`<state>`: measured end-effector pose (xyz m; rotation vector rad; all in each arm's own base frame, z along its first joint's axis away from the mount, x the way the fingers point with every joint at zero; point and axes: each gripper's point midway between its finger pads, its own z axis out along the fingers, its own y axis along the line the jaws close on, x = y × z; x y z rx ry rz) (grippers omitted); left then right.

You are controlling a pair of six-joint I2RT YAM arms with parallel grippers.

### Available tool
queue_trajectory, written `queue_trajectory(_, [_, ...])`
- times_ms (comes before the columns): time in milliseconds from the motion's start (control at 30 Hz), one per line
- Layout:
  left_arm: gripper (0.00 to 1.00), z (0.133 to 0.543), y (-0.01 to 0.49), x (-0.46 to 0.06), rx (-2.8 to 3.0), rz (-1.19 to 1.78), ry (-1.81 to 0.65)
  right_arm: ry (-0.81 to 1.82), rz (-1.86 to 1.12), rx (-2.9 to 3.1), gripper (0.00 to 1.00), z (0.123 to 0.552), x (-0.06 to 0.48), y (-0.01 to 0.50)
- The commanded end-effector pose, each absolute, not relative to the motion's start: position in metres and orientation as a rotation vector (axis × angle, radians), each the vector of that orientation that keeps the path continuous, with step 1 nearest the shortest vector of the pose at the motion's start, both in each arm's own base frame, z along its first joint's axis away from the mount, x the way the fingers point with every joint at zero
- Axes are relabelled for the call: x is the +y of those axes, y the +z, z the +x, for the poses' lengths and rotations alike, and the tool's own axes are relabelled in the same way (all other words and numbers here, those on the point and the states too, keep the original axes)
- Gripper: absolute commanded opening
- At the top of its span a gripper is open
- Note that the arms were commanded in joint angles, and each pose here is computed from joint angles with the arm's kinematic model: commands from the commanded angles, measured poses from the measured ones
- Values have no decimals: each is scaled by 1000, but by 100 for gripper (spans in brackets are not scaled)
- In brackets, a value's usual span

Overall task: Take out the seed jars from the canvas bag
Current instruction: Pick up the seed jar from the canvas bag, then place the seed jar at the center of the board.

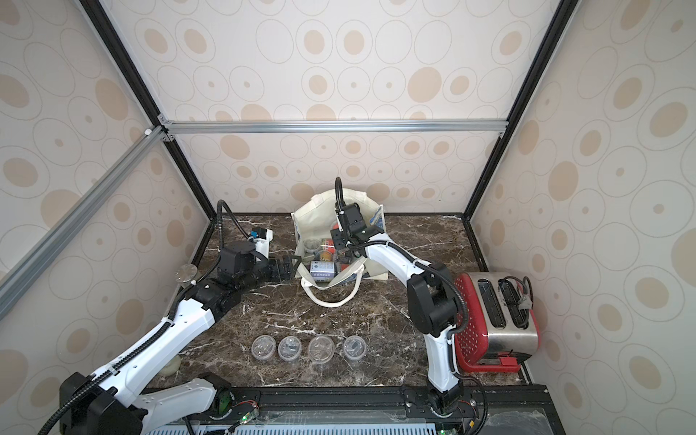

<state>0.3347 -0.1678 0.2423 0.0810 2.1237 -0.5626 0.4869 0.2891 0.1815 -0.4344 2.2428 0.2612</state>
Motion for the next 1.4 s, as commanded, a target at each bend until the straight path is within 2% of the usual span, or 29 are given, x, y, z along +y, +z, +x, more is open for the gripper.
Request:
queue_trajectory(0, [98, 337, 269, -177, 2060, 106, -620, 415, -471, 2165, 58, 468, 309, 209])
queue_trajectory(333, [98, 328, 301, -198, 1972, 115, -839, 585, -581, 2022, 59, 416, 328, 261])
queue_trajectory(600, [98, 327, 327, -189, 1991, 95, -792, 612, -699, 1872, 59, 368, 340, 305])
queue_trajectory(800, [98, 317, 345, -183, 1977, 59, -893, 561, -891, 1738, 59, 311, 365, 309])
queue_trajectory(1000, [98, 300, 336, -190, 2021, 119, -1035, 489, -1065, 1633, 59, 264, 387, 301])
queue_trajectory(1367, [98, 275, 314, -197, 2136, 220, -1166, 468, -1086, 1555, 59, 252, 395, 301])
